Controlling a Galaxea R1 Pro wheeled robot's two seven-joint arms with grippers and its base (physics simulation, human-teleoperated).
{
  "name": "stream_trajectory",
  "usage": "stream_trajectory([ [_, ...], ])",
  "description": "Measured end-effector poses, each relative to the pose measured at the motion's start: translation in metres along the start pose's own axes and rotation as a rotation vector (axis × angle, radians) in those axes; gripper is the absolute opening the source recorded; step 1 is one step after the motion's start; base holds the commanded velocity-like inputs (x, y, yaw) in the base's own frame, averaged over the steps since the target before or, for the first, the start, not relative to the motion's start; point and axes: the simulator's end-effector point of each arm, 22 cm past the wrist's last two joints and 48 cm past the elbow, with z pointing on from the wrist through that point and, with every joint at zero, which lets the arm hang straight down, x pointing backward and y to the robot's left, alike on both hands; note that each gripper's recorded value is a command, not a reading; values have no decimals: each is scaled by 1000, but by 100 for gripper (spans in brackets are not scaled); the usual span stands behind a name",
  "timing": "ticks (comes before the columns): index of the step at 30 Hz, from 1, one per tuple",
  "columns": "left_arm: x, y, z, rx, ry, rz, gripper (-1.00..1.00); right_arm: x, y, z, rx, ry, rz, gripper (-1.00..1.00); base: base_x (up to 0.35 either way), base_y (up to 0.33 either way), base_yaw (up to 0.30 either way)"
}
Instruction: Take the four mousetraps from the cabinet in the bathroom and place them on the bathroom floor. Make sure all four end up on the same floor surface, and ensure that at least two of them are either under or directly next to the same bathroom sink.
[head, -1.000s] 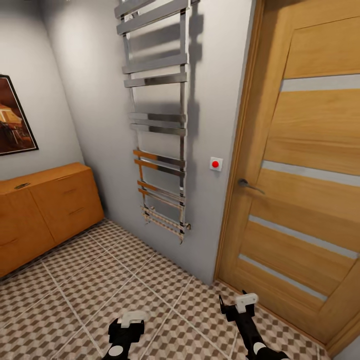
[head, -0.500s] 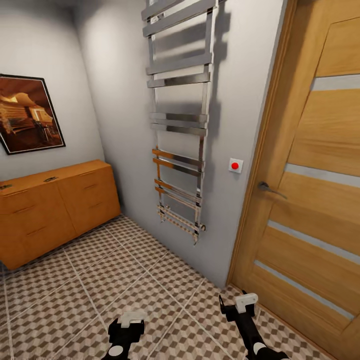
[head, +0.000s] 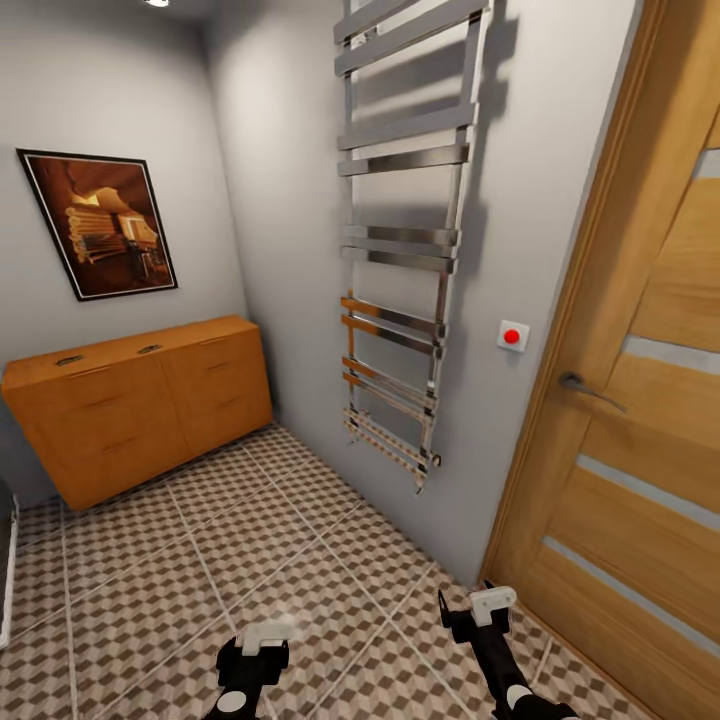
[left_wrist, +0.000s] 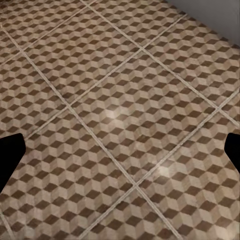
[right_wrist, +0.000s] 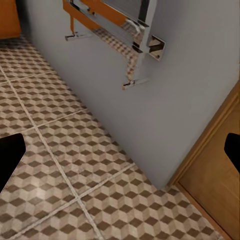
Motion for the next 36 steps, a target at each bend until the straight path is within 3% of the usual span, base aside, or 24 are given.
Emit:
stream_trajectory([
  [36,0,0,0,0,0,0,100,0,0,0,0,0,0,100,0,0,223],
])
